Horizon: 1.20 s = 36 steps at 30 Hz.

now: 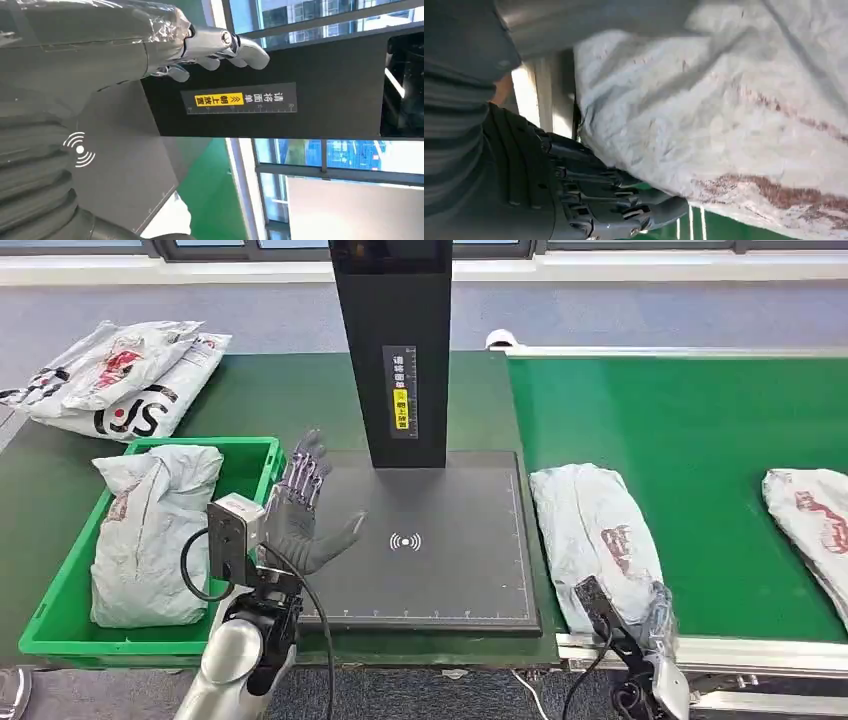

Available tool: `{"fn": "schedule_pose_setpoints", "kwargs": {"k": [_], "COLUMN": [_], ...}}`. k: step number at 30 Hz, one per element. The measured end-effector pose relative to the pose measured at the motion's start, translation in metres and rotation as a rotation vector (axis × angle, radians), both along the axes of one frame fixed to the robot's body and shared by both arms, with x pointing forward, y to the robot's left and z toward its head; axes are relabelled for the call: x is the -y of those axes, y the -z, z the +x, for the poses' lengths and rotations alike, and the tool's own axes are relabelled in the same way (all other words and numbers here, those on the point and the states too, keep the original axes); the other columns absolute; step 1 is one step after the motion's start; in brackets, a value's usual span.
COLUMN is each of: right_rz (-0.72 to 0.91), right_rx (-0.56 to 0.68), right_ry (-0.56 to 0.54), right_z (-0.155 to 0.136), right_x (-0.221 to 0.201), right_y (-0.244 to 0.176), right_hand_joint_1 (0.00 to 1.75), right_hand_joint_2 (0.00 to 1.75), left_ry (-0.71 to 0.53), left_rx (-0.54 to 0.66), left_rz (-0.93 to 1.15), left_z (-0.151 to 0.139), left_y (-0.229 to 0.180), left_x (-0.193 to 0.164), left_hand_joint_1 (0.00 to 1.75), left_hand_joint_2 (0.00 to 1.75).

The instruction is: Moved the parcel from conveyor to table for the left to box.

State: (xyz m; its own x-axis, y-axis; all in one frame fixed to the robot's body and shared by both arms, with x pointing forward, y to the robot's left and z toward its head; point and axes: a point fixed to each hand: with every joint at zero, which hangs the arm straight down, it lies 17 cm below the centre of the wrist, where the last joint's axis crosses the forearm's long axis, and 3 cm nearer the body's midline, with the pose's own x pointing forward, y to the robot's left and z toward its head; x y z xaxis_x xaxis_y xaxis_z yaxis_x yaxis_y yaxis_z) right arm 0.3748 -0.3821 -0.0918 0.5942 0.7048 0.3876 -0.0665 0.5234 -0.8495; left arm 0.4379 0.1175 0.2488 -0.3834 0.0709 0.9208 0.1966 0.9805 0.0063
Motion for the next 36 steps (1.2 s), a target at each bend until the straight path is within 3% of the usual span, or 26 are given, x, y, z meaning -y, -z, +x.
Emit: {"fn": "schedule_pose_setpoints", "kwargs": {"k": [19, 25, 29, 33, 36], "right_rz": [-0.014, -0.031, -0.038, -0.055, -0.053], "right_rx": [-0.004, 0.069, 0.319, 0.694, 0.905], "right_ry": [-0.013, -0.032, -0.038, -0.09, -0.154], "right_z": [0.012, 0.018, 0.038, 0.059, 0.061], "right_x": [0.003, 0.0, -0.007, -0.03, -0.056], "right_y": [-0.004, -0.02, -0.085, -0.201, -0.274], "right_hand_joint_1": [1.75, 1.75, 1.75, 1.75, 1.75], "right_hand_joint_2": [1.75, 1.75, 1.75, 1.75, 1.75], "left_ry": [-0.001, -0.013, -0.026, -0.031, -0.032], "left_rx": [0.007, 0.016, 0.017, 0.03, 0.039], "left_rz": [0.002, 0.013, 0.011, 0.014, 0.012], "left_z": [-0.001, -0.002, -0.004, -0.006, -0.006], "left_y": [-0.002, -0.003, -0.003, -0.004, -0.004], "left_x": [-0.001, -0.003, -0.005, -0.006, -0.006], "left_hand_joint_1": [0.0, 0.0, 0.0, 0.0, 0.0], "left_hand_joint_2": [1.75, 1.75, 1.75, 1.75, 1.75]}}
